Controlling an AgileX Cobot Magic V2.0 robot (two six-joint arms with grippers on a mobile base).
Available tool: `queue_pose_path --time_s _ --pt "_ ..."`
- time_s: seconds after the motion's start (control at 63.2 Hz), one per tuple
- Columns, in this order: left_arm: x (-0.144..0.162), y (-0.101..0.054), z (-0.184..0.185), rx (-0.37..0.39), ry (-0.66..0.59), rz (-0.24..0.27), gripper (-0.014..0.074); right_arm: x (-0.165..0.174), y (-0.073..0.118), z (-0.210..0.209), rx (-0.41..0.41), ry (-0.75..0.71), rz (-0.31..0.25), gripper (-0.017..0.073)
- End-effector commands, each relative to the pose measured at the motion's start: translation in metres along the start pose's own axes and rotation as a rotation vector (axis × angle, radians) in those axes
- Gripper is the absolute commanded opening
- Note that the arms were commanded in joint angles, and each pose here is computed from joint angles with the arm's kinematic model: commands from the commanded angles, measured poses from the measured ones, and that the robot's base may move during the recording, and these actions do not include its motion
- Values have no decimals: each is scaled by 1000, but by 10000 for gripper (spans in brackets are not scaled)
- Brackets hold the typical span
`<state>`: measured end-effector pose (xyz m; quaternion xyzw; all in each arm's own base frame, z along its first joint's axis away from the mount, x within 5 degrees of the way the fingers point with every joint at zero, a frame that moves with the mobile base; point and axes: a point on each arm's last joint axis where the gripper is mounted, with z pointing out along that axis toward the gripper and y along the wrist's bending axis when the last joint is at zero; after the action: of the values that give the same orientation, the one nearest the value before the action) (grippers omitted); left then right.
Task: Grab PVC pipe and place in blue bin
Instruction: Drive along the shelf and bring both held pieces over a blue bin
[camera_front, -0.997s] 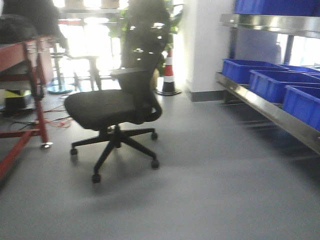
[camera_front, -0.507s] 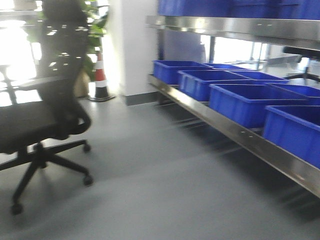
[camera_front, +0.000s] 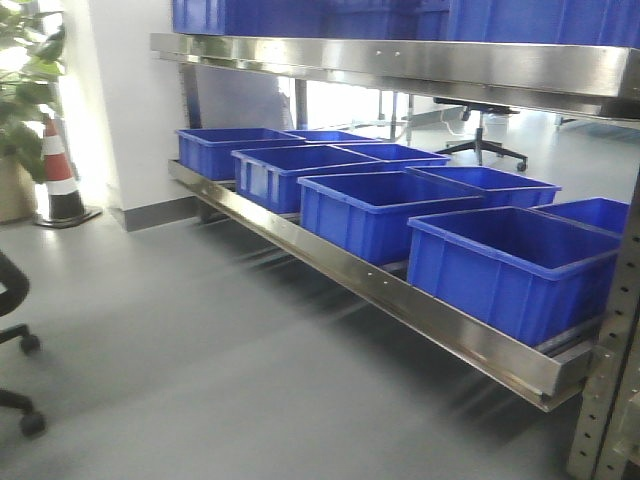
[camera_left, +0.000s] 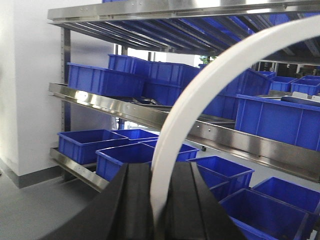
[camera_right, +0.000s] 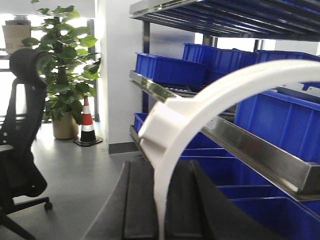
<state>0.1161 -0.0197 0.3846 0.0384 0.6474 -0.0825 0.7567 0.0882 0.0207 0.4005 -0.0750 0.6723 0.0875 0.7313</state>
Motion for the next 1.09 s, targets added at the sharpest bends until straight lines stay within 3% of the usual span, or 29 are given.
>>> queue_pose_path --time_s 0.0,1.077 --pt "-3 -1 0 7 -24 -6 -111 -3 0 -1 3 -28 -13 -168" --pt "-3 -1 0 7 -24 -6 -111 -3 0 -1 3 -28 -13 -168"
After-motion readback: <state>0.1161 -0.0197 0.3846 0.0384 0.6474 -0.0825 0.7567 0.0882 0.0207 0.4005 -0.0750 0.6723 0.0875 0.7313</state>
